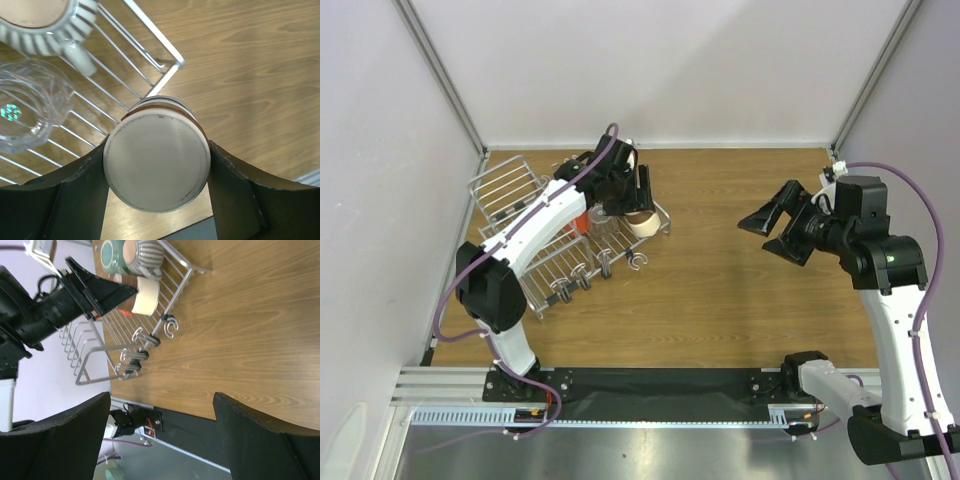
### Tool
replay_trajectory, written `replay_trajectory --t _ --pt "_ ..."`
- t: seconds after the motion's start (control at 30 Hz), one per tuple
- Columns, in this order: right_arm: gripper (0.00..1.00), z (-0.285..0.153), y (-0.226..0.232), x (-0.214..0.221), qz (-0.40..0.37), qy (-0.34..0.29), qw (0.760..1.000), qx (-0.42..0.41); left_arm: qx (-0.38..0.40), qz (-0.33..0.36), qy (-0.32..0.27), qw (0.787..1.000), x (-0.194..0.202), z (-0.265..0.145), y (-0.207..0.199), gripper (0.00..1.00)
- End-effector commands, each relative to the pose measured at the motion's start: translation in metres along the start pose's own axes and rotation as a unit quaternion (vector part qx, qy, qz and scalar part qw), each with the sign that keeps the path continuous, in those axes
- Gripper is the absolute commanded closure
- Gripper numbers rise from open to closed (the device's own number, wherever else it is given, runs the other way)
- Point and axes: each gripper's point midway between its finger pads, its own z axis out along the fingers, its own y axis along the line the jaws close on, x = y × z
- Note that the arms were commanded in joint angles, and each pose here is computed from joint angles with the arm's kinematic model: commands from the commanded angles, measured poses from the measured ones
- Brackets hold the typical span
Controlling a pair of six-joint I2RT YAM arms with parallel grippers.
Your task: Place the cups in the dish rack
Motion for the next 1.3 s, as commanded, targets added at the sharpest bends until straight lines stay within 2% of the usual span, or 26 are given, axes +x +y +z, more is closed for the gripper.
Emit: replay_trajectory --t 0.0,0.47,0.77,1.27 --pt "0.09 -0.012 0.006 -0.009 -0.02 -0.016 1.0 -0.017 -0.004 0.019 -0.024 1.0 -0.016 0.005 0.006 1.0" --pt "0.09 -0.012 -0.009 -0.008 -0.007 -0.011 1.0 -0.014 -0.042 -0.003 -0.019 0.999 -0.014 0.039 0.051 1.0" --pt "0.09 -0.003 -0.017 -0.011 0.006 -0.003 1.0 -0.017 -0.075 -0.004 -0.024 0.997 -0.014 0.041 0.068 1.0" --pt "0.09 -0.002 -0.021 -0.012 0.002 0.006 1.0 -0.022 -0.082 -0.008 -0.02 0.996 -0.01 0.049 0.075 1.0"
